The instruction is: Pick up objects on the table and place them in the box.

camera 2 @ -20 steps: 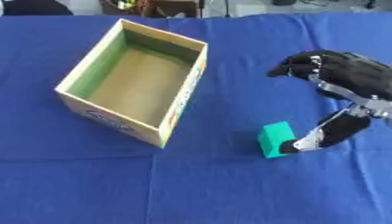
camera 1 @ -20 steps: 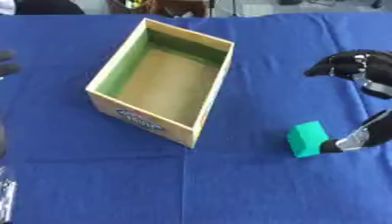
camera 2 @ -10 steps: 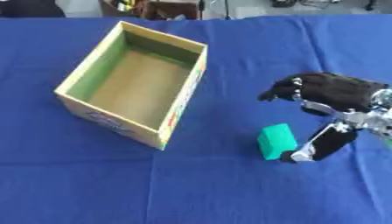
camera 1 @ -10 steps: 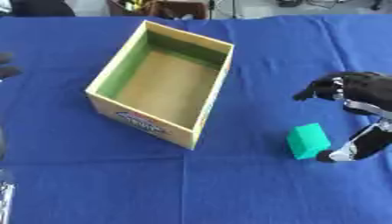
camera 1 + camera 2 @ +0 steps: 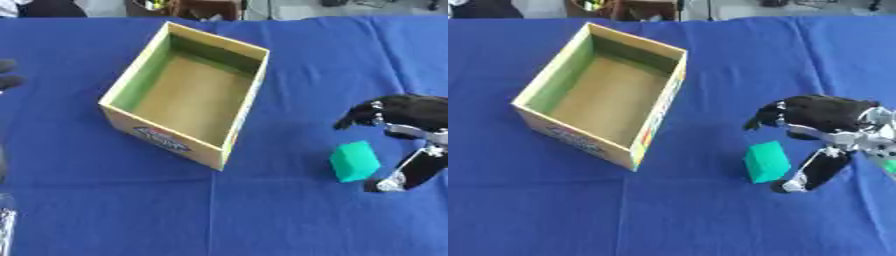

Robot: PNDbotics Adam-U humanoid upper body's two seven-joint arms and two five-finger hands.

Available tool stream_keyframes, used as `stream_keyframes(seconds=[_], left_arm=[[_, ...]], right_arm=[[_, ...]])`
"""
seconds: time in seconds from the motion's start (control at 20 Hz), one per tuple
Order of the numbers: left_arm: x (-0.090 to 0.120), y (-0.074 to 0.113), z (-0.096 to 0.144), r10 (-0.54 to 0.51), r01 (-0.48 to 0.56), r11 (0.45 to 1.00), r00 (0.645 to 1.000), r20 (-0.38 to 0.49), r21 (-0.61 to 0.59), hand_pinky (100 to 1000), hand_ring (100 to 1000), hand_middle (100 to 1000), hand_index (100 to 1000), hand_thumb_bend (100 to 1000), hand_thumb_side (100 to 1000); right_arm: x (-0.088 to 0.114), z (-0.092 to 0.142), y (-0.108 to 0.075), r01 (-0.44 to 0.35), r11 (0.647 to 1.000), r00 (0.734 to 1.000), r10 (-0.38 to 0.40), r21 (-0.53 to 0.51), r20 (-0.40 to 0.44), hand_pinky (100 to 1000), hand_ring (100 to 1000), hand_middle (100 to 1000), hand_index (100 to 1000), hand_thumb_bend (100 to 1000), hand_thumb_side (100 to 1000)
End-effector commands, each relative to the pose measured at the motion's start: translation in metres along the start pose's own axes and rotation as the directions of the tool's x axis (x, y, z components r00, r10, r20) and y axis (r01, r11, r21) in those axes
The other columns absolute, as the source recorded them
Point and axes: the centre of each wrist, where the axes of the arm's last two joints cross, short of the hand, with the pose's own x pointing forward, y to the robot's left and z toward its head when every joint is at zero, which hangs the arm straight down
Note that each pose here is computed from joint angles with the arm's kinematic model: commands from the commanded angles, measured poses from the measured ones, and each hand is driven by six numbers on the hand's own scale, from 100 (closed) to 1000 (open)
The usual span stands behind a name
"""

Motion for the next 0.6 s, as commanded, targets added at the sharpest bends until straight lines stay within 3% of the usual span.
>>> stream_keyframes(seconds=[0.05, 0.6], left_arm=[[0.0061, -0.0009, -0.0037, 0.001, -0.001, 1.000, 1.000, 0.028, -0.014, 673, 690, 706, 846, 100, 1000], [0.0062, -0.0018, -0.0041, 0.005, -0.004, 1.000, 1.000, 0.031, -0.017, 674, 690, 707, 846, 100, 1000]], right_arm=[[-0.0043, 0.0020, -0.0046, -0.007, 0.999, 1.000, 0.008, 0.044, -0.020, 857, 850, 750, 899, 535, 300], [-0.0105, -0.0023, -0.0041, 0.027, 0.990, 0.998, -0.018, 0.137, -0.064, 850, 846, 741, 885, 436, 342]])
